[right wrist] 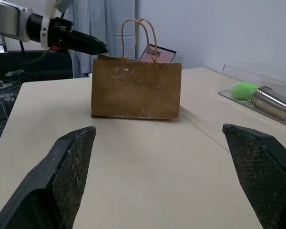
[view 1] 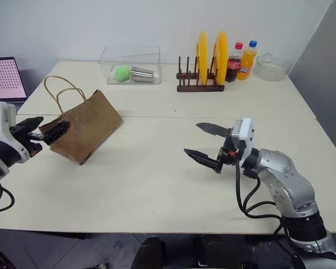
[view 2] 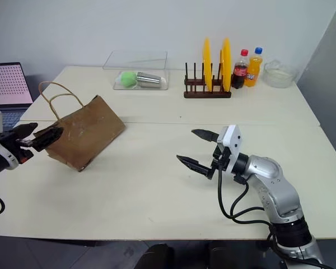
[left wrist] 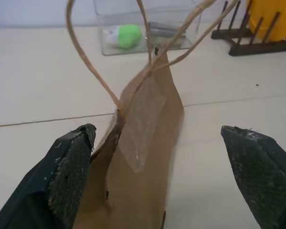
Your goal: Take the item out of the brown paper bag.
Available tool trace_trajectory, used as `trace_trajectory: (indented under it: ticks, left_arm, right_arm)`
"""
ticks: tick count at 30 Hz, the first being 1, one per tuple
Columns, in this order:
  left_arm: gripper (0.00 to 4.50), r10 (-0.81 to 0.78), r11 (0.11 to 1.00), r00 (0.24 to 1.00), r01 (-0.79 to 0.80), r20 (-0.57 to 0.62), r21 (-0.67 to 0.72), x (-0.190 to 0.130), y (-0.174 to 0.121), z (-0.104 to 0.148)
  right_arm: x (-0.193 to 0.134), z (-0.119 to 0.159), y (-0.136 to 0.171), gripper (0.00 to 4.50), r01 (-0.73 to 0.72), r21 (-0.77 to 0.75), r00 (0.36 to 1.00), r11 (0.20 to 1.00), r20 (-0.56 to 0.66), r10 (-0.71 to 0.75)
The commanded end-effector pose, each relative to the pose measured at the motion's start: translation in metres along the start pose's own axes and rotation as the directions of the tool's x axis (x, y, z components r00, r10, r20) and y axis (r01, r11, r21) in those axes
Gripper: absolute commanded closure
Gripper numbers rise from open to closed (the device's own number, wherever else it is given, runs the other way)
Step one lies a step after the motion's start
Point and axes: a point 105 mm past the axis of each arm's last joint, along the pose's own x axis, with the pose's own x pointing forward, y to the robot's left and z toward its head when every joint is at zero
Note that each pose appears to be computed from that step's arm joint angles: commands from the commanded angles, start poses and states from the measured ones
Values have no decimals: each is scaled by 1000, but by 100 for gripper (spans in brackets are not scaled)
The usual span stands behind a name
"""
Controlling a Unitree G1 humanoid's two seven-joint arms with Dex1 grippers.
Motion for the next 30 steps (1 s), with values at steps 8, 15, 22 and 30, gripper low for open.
trace_trajectory:
  ticks: [8,15,22,30]
  left_arm:
    - [4,1,1000,996,1,-86,28,32,27,8]
    - [4,2,999,1000,-1,-31,43,50,37,28]
    - [4,-45,998,999,44,18,42,47,38,46]
    - [224,-17,997,999,14,44,74,42,46,59]
  right_arm:
    - [-1,23,5,0,-4,-68,1000,998,26,6]
    - [-1,25,6,0,-8,-76,1000,997,14,9]
    - [-1,26,6,0,-4,-77,1000,997,8,5]
    - [1,26,5,0,-11,-78,1000,997,2,11]
